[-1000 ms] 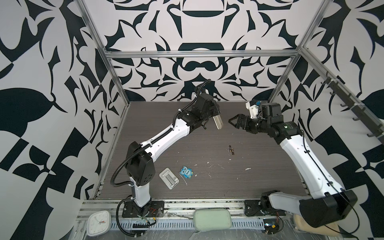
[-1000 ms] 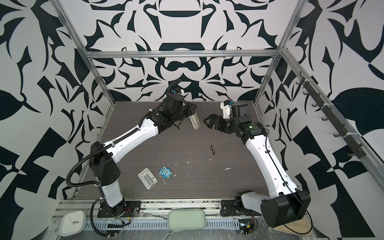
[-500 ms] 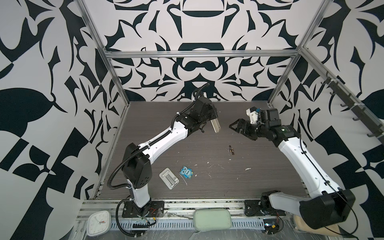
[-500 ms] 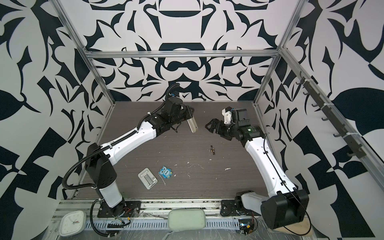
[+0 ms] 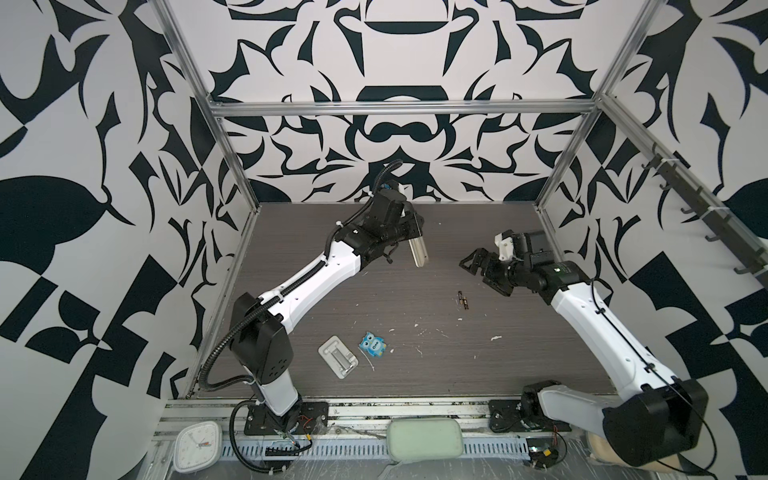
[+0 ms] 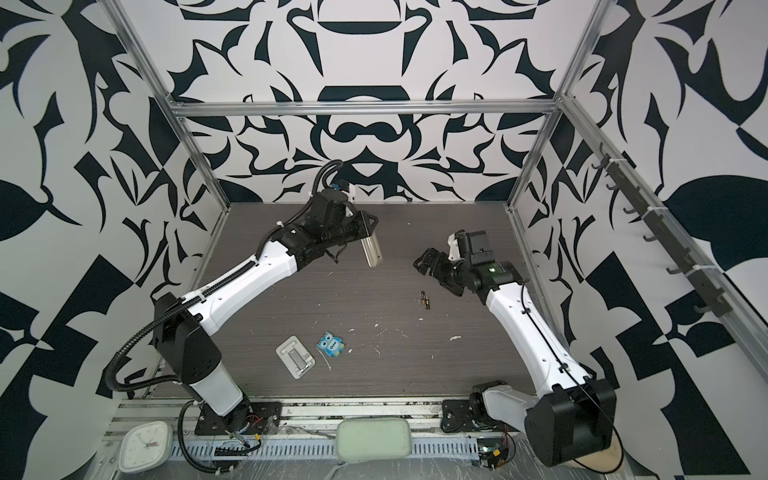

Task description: Load the batteries into the remote control

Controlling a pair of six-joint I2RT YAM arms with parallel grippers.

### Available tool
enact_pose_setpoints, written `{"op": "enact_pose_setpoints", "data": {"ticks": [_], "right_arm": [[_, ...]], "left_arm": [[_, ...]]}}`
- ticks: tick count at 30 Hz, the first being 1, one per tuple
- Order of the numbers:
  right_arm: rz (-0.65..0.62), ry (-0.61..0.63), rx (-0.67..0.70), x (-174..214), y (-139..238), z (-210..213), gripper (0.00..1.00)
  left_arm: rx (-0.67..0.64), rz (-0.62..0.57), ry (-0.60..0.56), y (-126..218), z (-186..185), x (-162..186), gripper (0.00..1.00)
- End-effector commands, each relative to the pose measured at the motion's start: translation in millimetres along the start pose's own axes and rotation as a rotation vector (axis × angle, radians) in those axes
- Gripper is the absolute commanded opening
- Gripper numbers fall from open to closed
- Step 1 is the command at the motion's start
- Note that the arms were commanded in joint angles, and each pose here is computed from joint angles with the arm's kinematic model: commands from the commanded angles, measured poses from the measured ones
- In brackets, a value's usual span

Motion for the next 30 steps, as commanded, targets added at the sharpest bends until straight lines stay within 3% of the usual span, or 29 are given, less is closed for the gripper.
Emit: {"op": "enact_pose_setpoints", "data": {"ticks": [1,6,12,25,30], "right_arm": [[-0.086,-0.011,0.031,-10,0,18,0.95],[-0.071,-0.009,0.068,6,-16,47,0.95],[-0.042,-0.049,0.096,22,-21,71,0.95],[-0.006,0.06,-0.058,2,-46,116,0.95],[0.001,0.008,-0.095,0,-50,108,0.95]], "left_arm": [[0.018,0.05,-0.062,28,2,3,0.0],[0.005,0.084,-0.07,52,22,16,0.0],[0.014,0.071,-0.032,70,47,8,0.0],[-0.022,0.004,-0.058,50,53,-8,0.0],[-0.041,-0.014,-0.04,43,55,-13,0.0]]}}
Point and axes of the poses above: each gripper's point midway between its finger pads, its own y axis back along the fingers, its own z axis along the line the jaws close on, x = y × z, the point moved 1 cm from there along y, back along the fingers, and after that the axes turned 14 degrees about y, right-handed, at the moved point
